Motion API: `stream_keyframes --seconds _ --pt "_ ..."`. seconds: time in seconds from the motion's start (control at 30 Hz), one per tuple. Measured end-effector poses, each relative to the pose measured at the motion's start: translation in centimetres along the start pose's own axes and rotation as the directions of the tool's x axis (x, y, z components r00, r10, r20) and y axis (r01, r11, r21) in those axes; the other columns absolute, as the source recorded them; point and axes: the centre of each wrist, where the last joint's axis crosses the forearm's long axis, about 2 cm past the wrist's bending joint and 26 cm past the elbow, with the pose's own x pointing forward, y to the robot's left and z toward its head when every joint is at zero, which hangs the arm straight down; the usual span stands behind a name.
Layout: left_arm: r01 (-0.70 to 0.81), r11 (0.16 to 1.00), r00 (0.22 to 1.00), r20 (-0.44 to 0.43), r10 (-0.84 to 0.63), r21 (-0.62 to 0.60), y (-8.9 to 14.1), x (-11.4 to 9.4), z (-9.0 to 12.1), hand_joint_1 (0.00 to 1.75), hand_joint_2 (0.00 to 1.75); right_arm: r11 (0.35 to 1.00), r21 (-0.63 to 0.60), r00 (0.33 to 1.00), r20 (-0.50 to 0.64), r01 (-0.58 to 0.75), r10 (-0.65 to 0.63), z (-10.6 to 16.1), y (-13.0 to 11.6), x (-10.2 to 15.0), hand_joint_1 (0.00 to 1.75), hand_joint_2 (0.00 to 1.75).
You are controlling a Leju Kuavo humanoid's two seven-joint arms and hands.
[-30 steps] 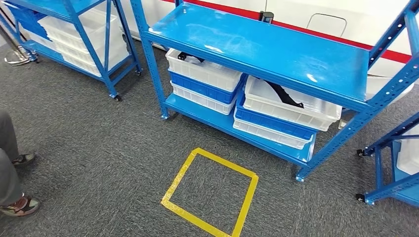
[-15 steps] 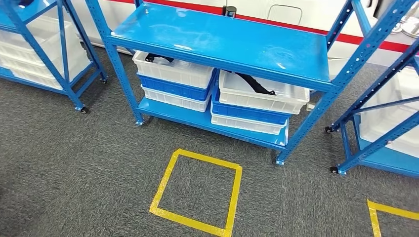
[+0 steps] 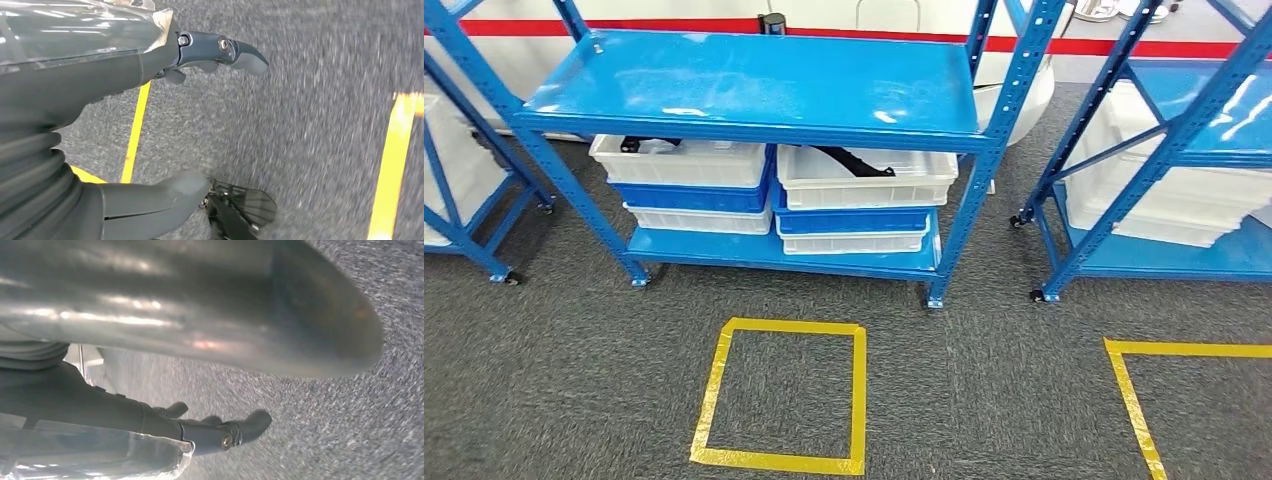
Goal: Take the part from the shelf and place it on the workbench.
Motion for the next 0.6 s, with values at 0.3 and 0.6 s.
stream_keyframes --seconds 0.3,0.6 --pt "0.02 0.999 1.0 0.009 -0.02 -0.031 -0.03 0.17 -0.1 0.0 1.75 1.0 0.005 1.0 -0.011 0.023 -0.023 0.11 0.34 -0.3 0.0 0.0" --pt "0.021 0.999 1.0 0.01 -0.02 -0.039 0.02 0.25 -0.18 0.0 1.75 0.999 -0.036 1.0 -0.008 0.002 -0.002 0.17 0.42 -0.39 0.0 1.16"
